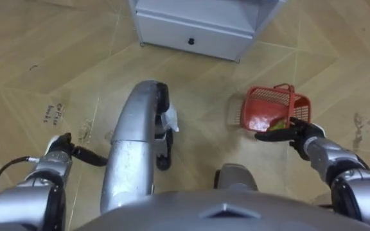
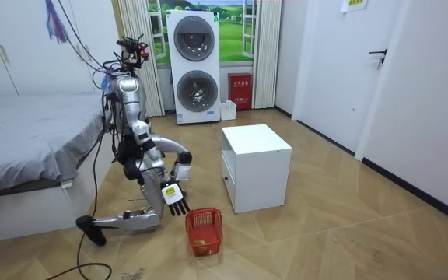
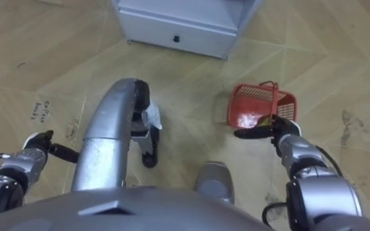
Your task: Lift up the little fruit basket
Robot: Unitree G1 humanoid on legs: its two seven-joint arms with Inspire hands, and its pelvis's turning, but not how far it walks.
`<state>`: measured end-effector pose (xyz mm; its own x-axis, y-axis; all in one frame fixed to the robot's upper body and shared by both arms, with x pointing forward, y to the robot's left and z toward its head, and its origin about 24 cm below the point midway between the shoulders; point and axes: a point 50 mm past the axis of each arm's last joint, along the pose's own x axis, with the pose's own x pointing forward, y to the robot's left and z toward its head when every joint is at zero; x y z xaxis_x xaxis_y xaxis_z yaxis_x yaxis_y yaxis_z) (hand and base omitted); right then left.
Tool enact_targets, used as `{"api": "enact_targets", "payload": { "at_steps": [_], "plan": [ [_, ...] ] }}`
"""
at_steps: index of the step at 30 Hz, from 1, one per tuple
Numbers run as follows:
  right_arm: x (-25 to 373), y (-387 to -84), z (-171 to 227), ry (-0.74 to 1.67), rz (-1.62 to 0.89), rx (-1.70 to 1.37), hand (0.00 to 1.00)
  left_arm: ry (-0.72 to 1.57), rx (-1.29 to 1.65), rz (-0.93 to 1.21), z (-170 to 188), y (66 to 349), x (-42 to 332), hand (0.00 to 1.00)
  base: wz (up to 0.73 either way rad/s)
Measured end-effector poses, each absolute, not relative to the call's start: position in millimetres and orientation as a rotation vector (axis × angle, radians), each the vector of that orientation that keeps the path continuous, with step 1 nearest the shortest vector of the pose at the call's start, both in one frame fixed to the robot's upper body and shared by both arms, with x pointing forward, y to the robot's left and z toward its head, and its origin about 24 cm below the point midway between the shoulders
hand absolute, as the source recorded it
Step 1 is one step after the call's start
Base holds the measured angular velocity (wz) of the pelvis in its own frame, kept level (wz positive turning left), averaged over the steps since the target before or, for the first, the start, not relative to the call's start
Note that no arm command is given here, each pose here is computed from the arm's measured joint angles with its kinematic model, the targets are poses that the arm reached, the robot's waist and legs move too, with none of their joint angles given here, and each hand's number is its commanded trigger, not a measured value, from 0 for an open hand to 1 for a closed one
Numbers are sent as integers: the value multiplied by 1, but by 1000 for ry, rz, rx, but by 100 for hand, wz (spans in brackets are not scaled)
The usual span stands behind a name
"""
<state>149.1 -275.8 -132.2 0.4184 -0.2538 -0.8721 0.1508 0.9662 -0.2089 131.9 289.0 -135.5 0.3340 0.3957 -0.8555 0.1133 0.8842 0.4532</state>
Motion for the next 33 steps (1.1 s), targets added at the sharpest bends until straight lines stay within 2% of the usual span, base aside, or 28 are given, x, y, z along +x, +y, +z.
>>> {"api": "enact_targets", "payload": {
  "at_steps": [11,21,26,33],
  "plan": [
    [130,-275,-139,1143,-312,-113,0,1255,492,216,-145,291,94,0,8],
    [210,-270,-87,737,-353,-284,0,1212,503,194,-147,281,97,0,-17],
    [232,-266,-70,627,-355,-314,0,1219,500,188,-148,280,94,0,-2],
    [240,-263,-62,578,-396,-314,0,1227,558,141,-150,277,92,0,11]
  ]
}}
